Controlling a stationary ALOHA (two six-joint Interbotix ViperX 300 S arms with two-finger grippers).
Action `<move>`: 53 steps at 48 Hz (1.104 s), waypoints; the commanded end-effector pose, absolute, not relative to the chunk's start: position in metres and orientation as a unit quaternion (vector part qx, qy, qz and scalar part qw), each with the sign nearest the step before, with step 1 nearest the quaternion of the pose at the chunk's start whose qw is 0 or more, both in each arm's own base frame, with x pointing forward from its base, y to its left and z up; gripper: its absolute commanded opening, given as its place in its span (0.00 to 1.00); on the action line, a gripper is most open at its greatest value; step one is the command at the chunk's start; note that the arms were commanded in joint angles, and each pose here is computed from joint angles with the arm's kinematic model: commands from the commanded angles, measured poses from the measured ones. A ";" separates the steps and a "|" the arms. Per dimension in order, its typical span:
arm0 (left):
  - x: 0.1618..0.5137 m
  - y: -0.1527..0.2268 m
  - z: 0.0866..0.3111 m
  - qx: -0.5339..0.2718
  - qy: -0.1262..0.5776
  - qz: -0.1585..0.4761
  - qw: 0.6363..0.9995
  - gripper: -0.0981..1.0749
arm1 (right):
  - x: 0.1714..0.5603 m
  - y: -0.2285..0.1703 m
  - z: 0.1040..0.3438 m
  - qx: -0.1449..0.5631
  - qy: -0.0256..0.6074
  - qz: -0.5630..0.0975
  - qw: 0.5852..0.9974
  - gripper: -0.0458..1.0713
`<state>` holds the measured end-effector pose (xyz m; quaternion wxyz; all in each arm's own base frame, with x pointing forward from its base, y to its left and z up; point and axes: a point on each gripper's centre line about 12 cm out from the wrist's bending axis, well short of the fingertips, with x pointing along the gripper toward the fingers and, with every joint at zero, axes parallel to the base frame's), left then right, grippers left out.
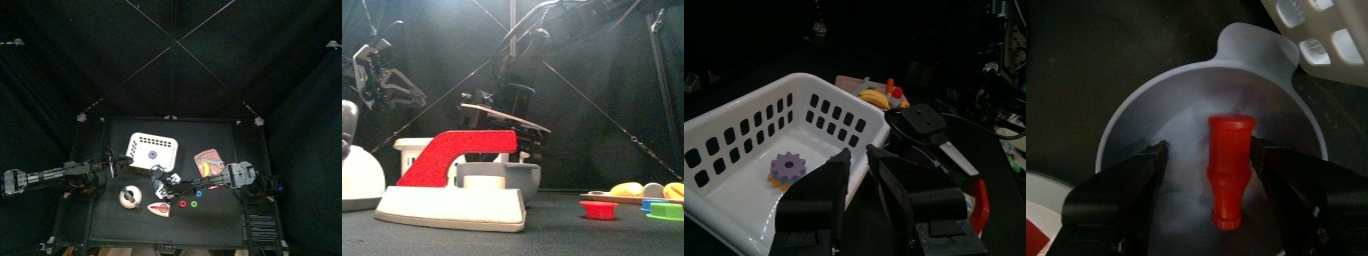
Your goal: Grab ketchup
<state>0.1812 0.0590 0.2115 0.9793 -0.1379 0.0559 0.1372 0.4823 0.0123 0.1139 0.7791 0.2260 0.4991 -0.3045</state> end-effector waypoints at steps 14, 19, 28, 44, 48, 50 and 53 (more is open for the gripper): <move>0.183 0.059 0.216 -0.136 0.050 0.135 0.980 0.64 | 0.488 0.013 0.129 0.233 0.484 -0.298 0.789 0.88; 0.183 0.059 0.217 -0.135 0.049 0.135 0.980 0.64 | 0.488 0.013 0.130 0.234 0.483 -0.297 0.790 0.83; 0.183 0.059 0.217 -0.135 0.049 0.135 0.980 0.64 | 0.489 0.013 0.132 0.235 0.481 -0.297 0.790 0.72; 0.183 0.059 0.217 -0.135 0.048 0.135 0.980 0.64 | 0.498 0.013 0.159 0.230 0.464 -0.287 0.806 0.60; 0.183 0.059 0.217 -0.135 0.049 0.135 0.980 0.64 | 0.500 0.014 0.170 0.227 0.458 -0.285 0.811 0.60; 0.183 0.059 0.217 -0.135 0.049 0.135 0.980 0.64 | 0.500 0.015 0.175 0.225 0.455 -0.284 0.813 0.60; 0.183 0.059 0.216 -0.136 0.050 0.135 0.980 0.64 | 0.502 0.019 0.181 0.219 0.452 -0.281 0.818 0.60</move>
